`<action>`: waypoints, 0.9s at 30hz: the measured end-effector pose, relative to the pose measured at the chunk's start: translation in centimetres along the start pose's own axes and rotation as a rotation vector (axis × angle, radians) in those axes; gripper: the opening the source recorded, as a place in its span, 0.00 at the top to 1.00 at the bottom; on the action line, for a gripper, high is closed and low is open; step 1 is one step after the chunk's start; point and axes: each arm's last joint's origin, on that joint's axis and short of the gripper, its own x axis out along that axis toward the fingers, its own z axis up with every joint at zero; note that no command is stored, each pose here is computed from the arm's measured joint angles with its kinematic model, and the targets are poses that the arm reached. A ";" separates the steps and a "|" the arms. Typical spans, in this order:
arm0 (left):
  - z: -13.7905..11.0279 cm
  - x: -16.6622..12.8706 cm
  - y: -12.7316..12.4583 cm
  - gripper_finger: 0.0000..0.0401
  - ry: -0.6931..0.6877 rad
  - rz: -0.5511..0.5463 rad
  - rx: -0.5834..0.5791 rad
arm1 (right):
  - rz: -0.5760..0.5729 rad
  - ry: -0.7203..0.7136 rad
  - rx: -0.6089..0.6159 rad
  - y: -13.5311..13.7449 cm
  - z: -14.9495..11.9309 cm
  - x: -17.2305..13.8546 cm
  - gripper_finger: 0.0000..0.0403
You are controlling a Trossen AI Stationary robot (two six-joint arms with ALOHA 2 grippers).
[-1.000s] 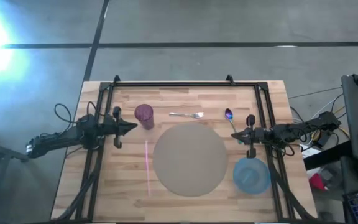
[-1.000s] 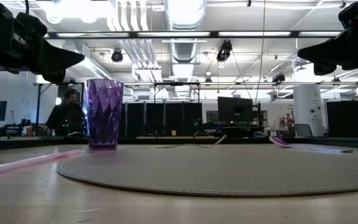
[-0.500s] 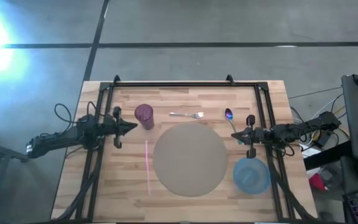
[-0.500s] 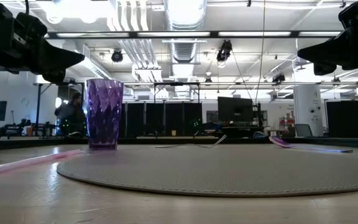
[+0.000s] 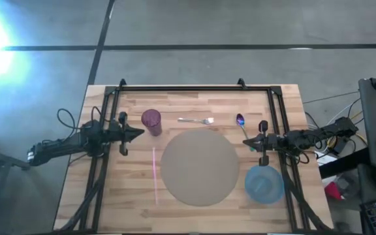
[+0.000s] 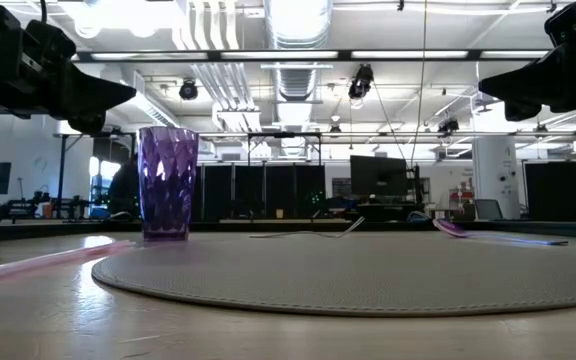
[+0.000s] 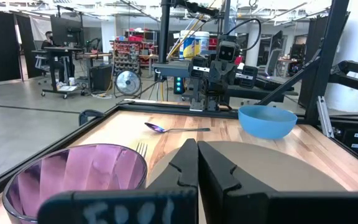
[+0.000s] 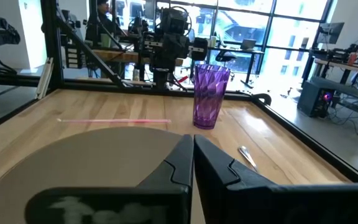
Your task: Pick & Place Utensil
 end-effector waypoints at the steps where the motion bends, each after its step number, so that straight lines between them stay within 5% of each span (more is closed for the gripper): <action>1: 0.0 0.0 0.0 1.00 0.000 0.000 0.000 | 0.000 0.000 0.001 0.0 0.0 0.0 0.98; 17: 0.0 0.0 0.0 1.00 -0.001 0.000 0.000 | 0.000 -0.008 0.000 0.0 0.1 0.0 0.98; 27: 0.0 0.0 0.0 1.00 0.000 0.000 0.000 | 0.000 -0.007 0.187 0.0 0.1 0.0 0.98</action>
